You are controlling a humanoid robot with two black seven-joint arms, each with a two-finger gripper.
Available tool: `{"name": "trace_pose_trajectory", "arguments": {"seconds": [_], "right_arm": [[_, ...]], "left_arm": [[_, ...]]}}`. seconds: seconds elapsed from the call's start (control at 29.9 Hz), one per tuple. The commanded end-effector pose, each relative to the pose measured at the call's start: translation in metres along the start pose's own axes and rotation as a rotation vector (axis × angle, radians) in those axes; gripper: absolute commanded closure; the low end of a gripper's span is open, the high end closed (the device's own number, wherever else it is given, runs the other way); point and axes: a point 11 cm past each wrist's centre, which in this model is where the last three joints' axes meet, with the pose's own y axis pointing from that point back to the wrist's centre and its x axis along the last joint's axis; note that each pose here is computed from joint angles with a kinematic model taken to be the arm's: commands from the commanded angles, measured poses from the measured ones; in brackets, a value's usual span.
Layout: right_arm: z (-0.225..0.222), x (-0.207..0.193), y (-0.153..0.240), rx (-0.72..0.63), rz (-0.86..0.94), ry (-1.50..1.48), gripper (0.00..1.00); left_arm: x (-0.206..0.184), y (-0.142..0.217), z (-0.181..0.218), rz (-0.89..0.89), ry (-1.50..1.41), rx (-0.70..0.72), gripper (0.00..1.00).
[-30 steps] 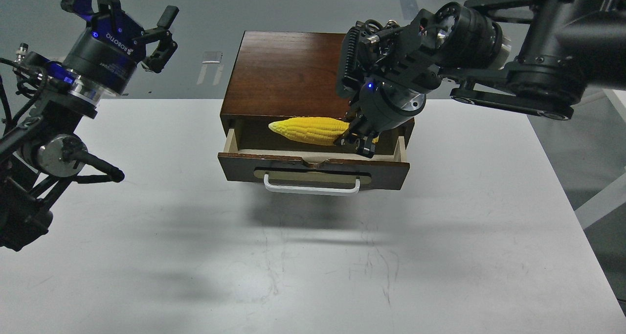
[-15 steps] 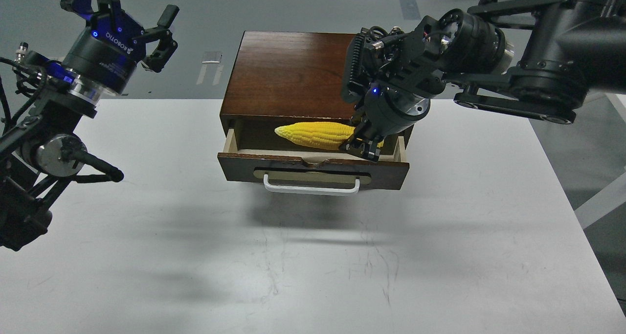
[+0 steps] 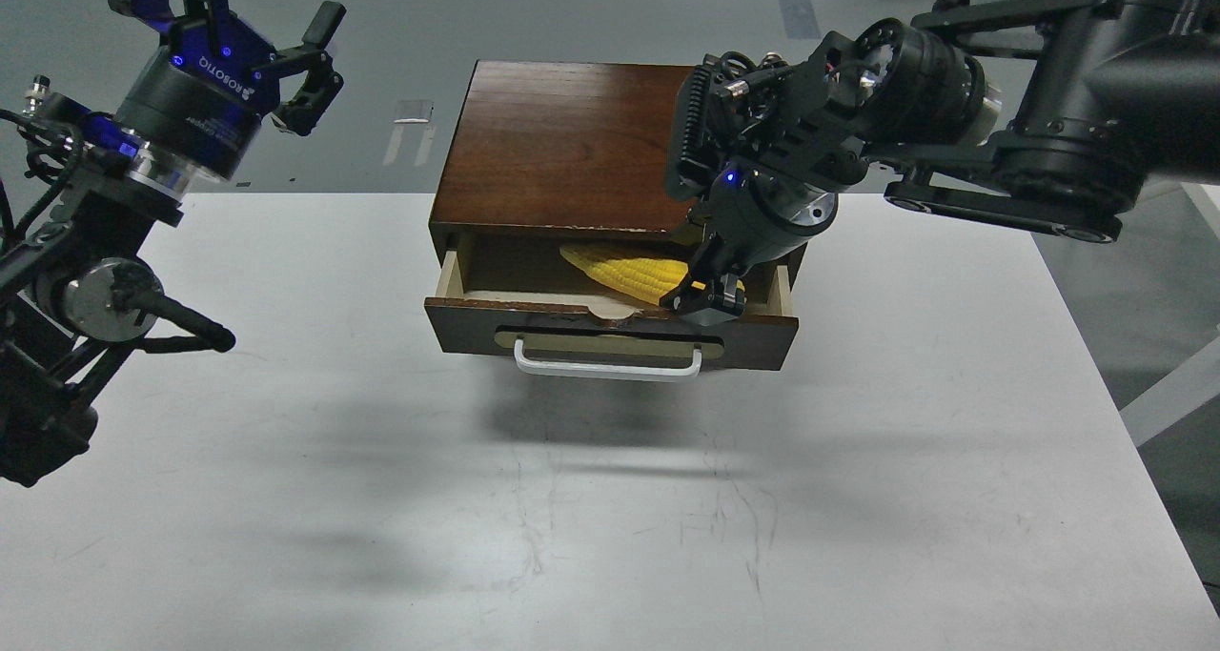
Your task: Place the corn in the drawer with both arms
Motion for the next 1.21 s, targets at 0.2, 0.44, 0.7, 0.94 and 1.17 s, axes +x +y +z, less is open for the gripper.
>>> {"name": "trace_pose_trajectory", "arguments": {"seconds": [0.2,0.44,0.7,0.94,1.17], "right_arm": [[0.019,0.015,0.035,-0.023,0.151,-0.128,0.25],[0.046,0.010,0.090,0.054,0.466,-0.551,0.04],[0.078,-0.072,0.130,0.220,0.926,-1.215,0.02],[0.082,-0.170,0.116,0.302,1.228,-1.711,0.02],[0.074,-0.235,0.088,0.304,1.507,-2.085,0.01]], "left_arm": [[0.001,-0.001,0.003,0.001,0.000,-0.009,0.02],[-0.001,-0.001,-0.001,0.001,0.011,-0.009,0.02],[-0.003,-0.001,-0.005,0.001,0.024,-0.006,0.02],[-0.007,0.000,-0.013,-0.005,0.046,-0.001,0.02],[-0.008,0.006,-0.024,0.002,0.060,0.017,0.02]]}}
